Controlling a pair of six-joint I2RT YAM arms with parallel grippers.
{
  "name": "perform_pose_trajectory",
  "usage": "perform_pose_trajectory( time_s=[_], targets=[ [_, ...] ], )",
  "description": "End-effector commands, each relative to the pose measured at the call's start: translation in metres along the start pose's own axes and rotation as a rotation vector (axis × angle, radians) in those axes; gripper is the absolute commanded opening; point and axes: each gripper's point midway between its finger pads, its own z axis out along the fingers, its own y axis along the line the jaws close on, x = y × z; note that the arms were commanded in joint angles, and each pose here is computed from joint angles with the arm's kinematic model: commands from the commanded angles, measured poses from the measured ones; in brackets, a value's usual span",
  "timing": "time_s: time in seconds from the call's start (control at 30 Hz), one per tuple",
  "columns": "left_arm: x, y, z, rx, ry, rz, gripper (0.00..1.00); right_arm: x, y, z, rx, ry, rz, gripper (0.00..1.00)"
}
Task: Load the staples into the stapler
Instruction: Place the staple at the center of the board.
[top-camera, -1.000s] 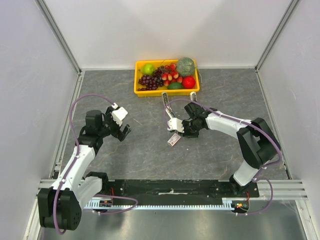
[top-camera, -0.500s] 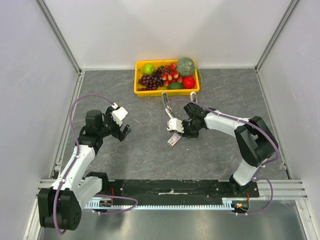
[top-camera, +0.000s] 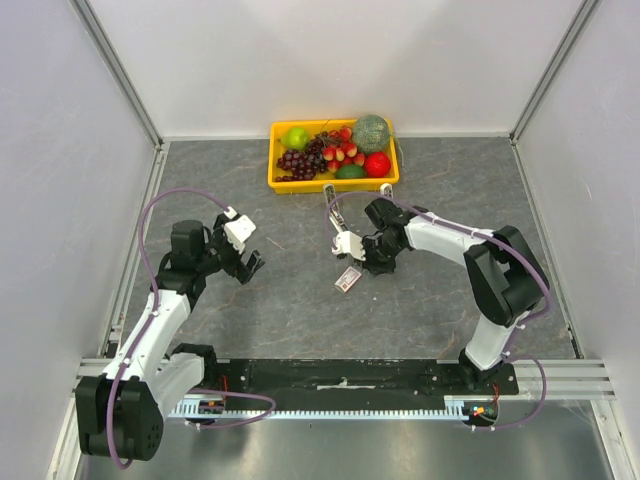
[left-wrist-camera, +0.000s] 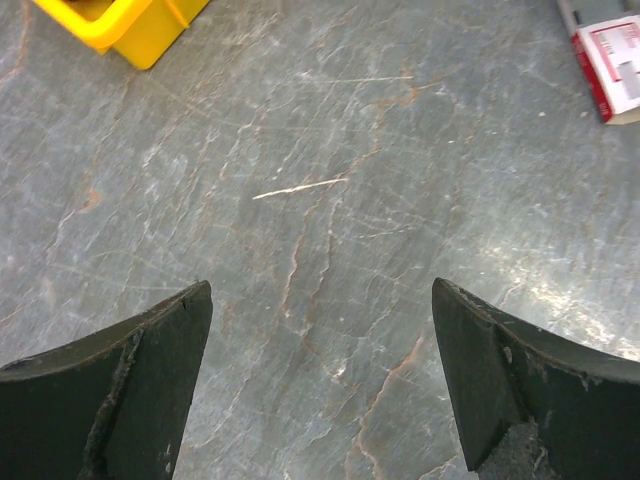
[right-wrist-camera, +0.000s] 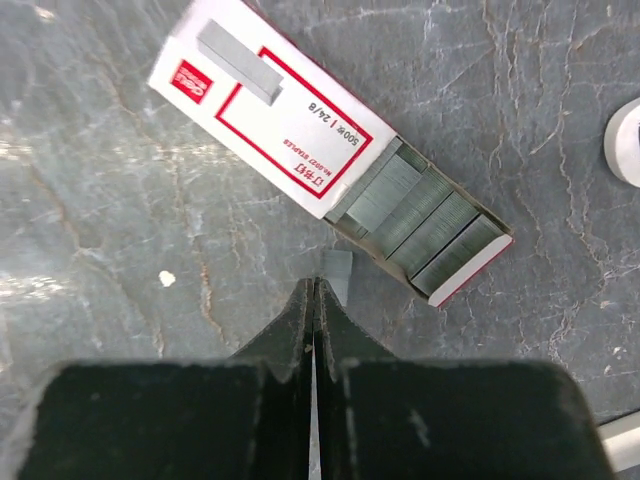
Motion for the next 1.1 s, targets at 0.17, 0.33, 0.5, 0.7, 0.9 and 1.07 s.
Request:
perform_pose_trajectory(
  time_s=[0.17,0.33,0.5,0.7,0.9,1.07],
  targets=[
    [-0.048,-0.046,-0.007,0.289,-0.205,0.076,0.96,-0.049,0.012,-0.052,-0.113,-0.228,0.045,0.00],
    [-0.058,-0.061,-0.001,0.353,-0.212,0.113,0.96,-0.026,0.009,-0.039,-0.074,-0.141,0.091,0.13],
    [-0.053,-0.068,0.002,0.359,-0.204,0.106,0.96,-0.011,-0.008,-0.028,0.035,-0.097,0.122,0.28],
    [-0.046,-0.069,0.003,0.354,-0.194,0.103,0.96,-0.003,-0.020,-0.019,0.066,-0.060,0.140,0.29],
    [-0.044,-0.070,0.005,0.360,-0.191,0.097,0.96,0.004,-0.025,-0.012,0.067,-0.040,0.149,0.27],
    [-0.041,-0.070,0.006,0.361,-0.189,0.096,0.96,0.005,-0.022,-0.009,0.050,-0.037,0.146,0.27]
  ],
)
